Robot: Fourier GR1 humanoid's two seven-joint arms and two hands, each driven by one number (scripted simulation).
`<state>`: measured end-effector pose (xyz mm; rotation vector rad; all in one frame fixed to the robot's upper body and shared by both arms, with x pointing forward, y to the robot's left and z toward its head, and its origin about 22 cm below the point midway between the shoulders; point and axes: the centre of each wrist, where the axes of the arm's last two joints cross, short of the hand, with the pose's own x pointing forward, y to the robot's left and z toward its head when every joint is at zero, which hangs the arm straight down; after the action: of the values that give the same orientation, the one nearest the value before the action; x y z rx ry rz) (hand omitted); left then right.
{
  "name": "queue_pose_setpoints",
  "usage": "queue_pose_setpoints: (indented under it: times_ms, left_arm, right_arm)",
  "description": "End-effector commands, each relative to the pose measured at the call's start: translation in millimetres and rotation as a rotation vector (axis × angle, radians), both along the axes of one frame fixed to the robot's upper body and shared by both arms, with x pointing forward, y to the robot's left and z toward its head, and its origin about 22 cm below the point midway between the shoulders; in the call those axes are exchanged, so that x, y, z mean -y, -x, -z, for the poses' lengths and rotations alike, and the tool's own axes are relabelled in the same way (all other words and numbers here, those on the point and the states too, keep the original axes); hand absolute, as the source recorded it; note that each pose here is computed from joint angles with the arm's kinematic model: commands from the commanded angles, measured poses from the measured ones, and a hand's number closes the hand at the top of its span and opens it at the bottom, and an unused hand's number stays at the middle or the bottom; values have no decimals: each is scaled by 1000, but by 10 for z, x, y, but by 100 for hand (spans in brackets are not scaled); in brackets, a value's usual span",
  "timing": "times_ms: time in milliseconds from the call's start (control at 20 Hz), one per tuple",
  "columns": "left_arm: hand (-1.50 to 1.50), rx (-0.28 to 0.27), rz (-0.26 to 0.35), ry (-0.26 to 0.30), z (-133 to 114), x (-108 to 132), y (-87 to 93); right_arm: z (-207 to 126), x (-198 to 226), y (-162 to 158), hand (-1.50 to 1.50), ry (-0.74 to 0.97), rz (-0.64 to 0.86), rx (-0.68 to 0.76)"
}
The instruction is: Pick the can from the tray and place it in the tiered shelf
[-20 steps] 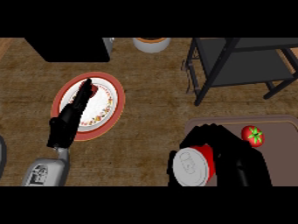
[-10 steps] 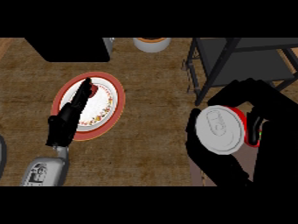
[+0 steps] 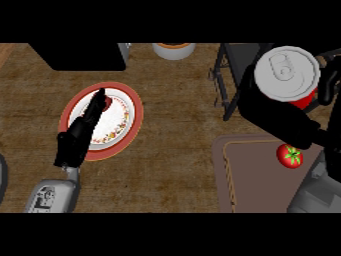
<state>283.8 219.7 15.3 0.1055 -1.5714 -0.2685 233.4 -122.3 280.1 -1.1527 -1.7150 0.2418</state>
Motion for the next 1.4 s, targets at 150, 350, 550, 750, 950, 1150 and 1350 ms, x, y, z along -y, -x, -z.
queue_pose_setpoints:
  times_ms: [150, 350, 550, 750, 950, 1150, 1350]
  left_arm:
    - [0, 1, -9, 0, -97, 75, -218]
    - [0, 18, -7, 1, 53, -62, -62]
    - [0, 2, 3, 1, -126, 94, 82]
    - [0, 2, -10, 0, 37, -77, -70]
    - [0, 8, -4, -12, 93, 0, 12]
    - [0, 1, 1, 9, 28, 44, 157]
    - [0, 20, 3, 19, -34, -36, -58]
  right_arm:
    - [-118, 144, -180, 150, 22, 89, 10]
    - [-293, 453, -595, 150, 73, 81, 25]
    - [-491, 386, -643, 150, 137, 118, 38]
    - [-123, 384, -938, 150, 162, 155, 24]
    - [44, 474, -1190, 150, 273, 131, 89]
    - [180, 546, -1443, 150, 244, 114, 111]
    - [103, 528, -1385, 150, -56, 57, 202]
